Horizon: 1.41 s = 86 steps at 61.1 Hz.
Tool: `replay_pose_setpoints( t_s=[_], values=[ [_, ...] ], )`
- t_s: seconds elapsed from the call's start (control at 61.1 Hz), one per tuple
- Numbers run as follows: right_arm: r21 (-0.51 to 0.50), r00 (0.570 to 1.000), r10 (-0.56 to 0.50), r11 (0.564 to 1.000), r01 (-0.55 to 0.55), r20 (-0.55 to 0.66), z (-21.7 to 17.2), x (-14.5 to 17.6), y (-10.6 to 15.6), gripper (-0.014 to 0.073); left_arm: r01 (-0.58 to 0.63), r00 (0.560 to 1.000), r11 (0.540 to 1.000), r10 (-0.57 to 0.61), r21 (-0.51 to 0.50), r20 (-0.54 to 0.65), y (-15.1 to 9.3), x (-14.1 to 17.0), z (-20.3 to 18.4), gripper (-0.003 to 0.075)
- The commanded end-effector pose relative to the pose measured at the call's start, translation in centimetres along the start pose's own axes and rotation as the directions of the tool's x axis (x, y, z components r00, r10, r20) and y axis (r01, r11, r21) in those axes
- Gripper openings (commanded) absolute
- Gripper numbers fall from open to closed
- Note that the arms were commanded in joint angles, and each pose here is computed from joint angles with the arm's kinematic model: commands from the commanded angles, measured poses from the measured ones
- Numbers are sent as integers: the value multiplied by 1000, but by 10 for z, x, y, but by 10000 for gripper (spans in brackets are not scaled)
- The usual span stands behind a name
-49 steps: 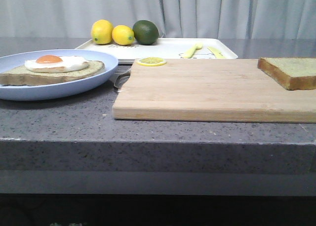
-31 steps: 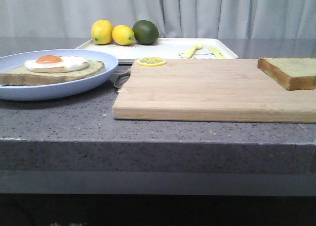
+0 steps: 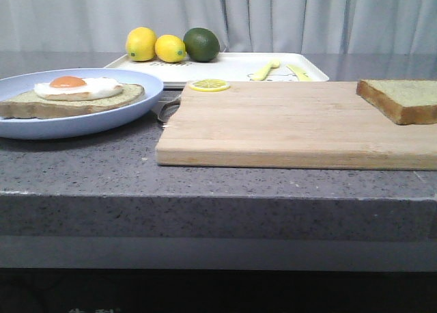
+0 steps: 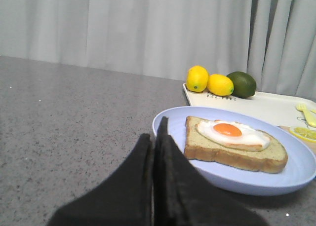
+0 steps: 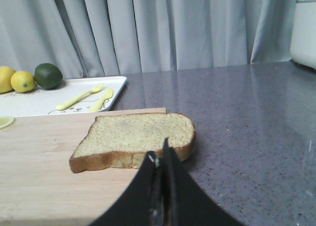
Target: Place bread and move sandwich to tray
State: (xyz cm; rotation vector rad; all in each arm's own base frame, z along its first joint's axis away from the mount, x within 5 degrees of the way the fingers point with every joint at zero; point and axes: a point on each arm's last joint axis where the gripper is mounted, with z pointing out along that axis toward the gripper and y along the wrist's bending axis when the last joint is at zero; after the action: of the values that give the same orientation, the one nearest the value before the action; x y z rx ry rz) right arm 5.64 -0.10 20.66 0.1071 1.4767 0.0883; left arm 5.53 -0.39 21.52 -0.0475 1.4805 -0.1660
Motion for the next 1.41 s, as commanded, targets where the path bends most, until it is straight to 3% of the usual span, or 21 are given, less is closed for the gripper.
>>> replay_pose_setpoints(
  t_s=[0.0, 0.295, 0.458, 0.638, 0.933, 1.146, 1.195, 1.277, 1.326, 1.391],
  values=[
    [-21, 987, -3, 1000, 6, 158, -4, -30, 4, -71, 9, 983, 1000, -14, 30, 184, -5, -36, -6, -20],
    [-18, 983, -4, 1000, 7, 183, -26, -115, 14, -71, -6, 960, 999, -8, 49, 279, -19, -136, -19, -20],
    [-6, 994, -4, 1000, 5, 112, -25, -160, 20, -71, -45, 991, 999, 41, 28, 125, -25, -177, -4, -20],
    [22, 997, -3, 1000, 5, -80, 0, -184, 22, -71, -46, 995, 999, 47, 12, -91, -27, -184, 28, -20],
    [41, 970, 2, 999, 8, -241, 32, -171, 21, -71, -37, 973, 999, 36, 2, -227, -25, -166, 62, -20],
    [58, 954, -29, 997, 48, -297, 45, -165, 18, -64, -84, 962, 996, 78, -10, -261, -22, -161, 75, -18],
    [62, 950, -34, 997, 56, -311, 47, -163, 18, -32, -104, 961, 995, 97, -13, -260, -22, -161, 76, 1],
    [63, 943, -32, 996, 57, -332, 51, -161, 17, 107, -136, 957, 991, 126, -18, -261, -20, -161, 76, 97],
    [64, 938, -32, 996, 57, -345, 54, -160, 17, 291, -145, 957, 989, 135, -20, -257, -20, -161, 76, 224],
    [64, 937, -32, 996, 58, -349, 58, -159, 17, 466, -144, 960, 989, 135, -19, -246, -20, -163, 77, 349]
  ],
)
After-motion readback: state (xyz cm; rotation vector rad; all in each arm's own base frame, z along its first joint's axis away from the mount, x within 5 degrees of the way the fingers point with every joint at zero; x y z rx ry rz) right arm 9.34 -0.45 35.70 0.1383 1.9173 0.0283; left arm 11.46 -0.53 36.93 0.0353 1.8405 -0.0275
